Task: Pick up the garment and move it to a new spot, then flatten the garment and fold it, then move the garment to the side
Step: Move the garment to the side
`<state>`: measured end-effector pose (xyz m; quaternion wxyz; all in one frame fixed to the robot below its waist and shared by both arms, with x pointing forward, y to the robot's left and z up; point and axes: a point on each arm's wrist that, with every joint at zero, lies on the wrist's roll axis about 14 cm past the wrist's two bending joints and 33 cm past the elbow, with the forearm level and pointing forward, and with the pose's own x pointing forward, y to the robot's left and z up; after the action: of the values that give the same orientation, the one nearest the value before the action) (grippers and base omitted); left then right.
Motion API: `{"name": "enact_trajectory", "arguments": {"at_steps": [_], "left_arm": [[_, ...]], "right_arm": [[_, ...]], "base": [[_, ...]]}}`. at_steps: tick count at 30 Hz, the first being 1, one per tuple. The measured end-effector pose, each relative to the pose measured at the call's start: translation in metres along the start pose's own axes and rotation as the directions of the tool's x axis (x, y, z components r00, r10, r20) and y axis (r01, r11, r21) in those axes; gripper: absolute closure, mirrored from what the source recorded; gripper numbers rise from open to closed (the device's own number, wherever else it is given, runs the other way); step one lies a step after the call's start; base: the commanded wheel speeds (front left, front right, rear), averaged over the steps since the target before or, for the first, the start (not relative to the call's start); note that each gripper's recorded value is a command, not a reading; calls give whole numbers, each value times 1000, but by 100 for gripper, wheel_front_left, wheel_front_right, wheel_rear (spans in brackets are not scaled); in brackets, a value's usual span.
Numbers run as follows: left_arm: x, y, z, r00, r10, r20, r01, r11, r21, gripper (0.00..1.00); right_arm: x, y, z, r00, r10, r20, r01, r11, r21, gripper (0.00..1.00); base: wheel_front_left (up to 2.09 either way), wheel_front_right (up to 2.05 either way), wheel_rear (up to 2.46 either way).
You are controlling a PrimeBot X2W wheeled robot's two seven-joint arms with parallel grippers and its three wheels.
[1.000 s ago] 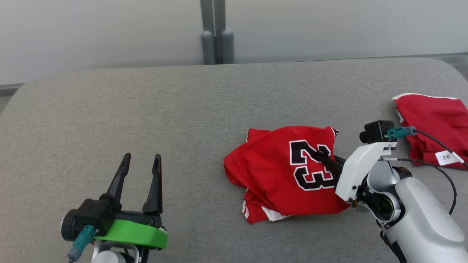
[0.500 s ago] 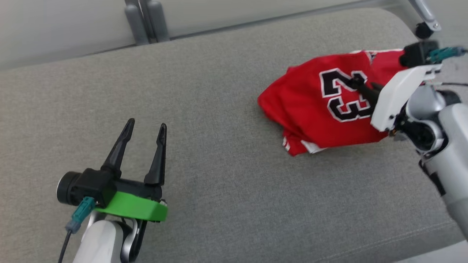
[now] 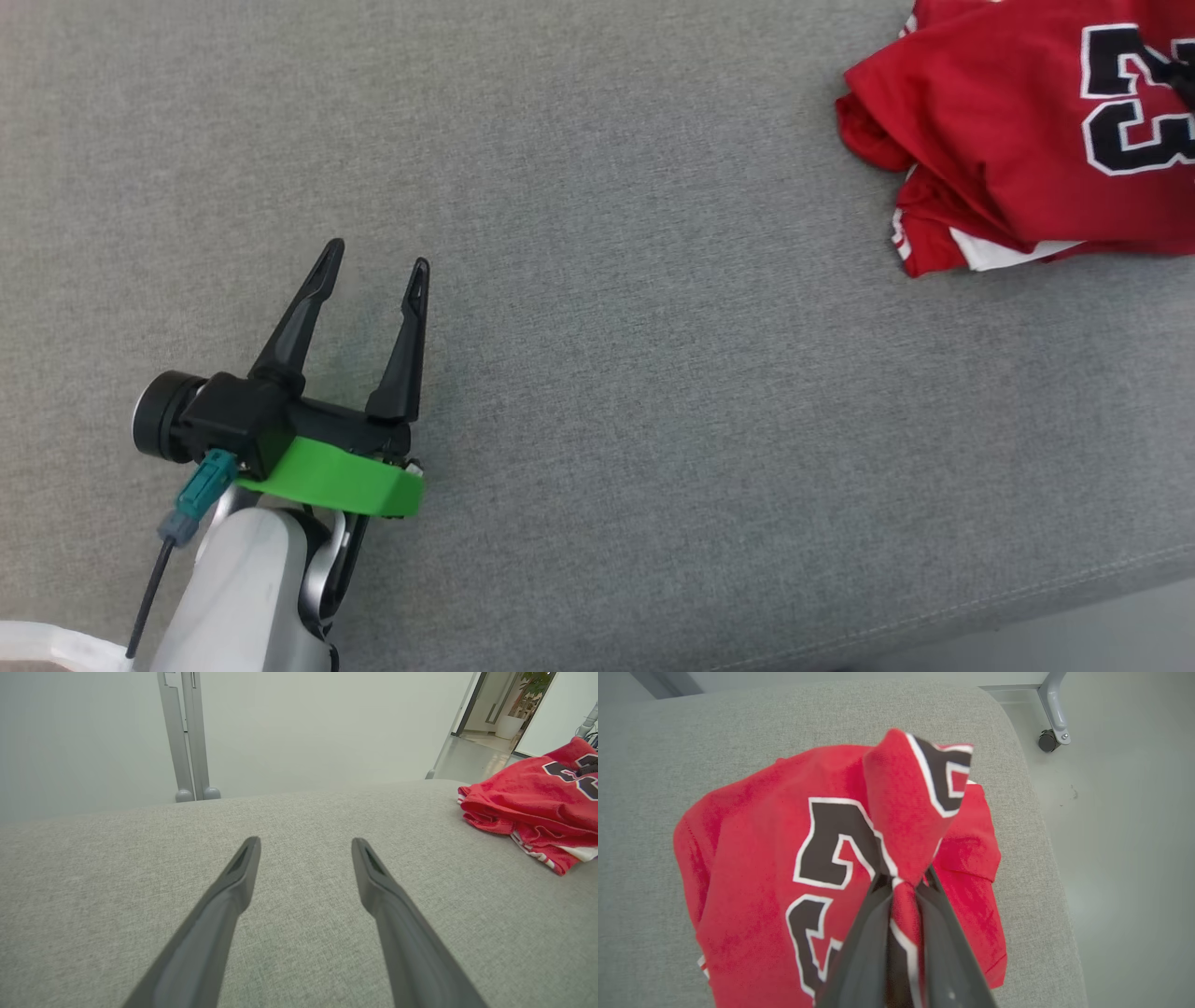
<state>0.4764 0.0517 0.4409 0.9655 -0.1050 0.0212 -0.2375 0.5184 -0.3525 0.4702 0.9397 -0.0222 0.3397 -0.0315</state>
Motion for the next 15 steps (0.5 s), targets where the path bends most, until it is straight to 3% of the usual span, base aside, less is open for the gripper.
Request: {"name": "enact_trajectory", "arguments": {"at_steps": [1, 3, 5, 10, 15], "left_arm": [[0, 3, -3, 1000, 7, -7, -7, 1000, -3, 0], [-2, 9, -7, 1000, 22, -16, -22, 1000, -2, 0], [-4, 15, -8, 999, 40, -20, -40, 999, 0, 0], [-11, 24, 0, 997, 78, -7, -78, 997, 6, 0], [-25, 25, 15, 994, 111, 19, -112, 994, 5, 0]], "right_arm": [[6, -4, -4, 1000, -17, -11, 17, 1000, -11, 100], [17, -7, -10, 999, -40, -21, 39, 999, -37, 66], [26, -9, -11, 998, -62, -13, 61, 996, -63, 0], [35, -11, -11, 995, -96, 34, 99, 989, -106, 0], [18, -13, 26, 970, -109, 216, 144, 977, -155, 0]], "base": [[0, 0, 0], [0, 0, 0], [0, 0, 0], [0, 0, 0], [0, 0, 0]]}}
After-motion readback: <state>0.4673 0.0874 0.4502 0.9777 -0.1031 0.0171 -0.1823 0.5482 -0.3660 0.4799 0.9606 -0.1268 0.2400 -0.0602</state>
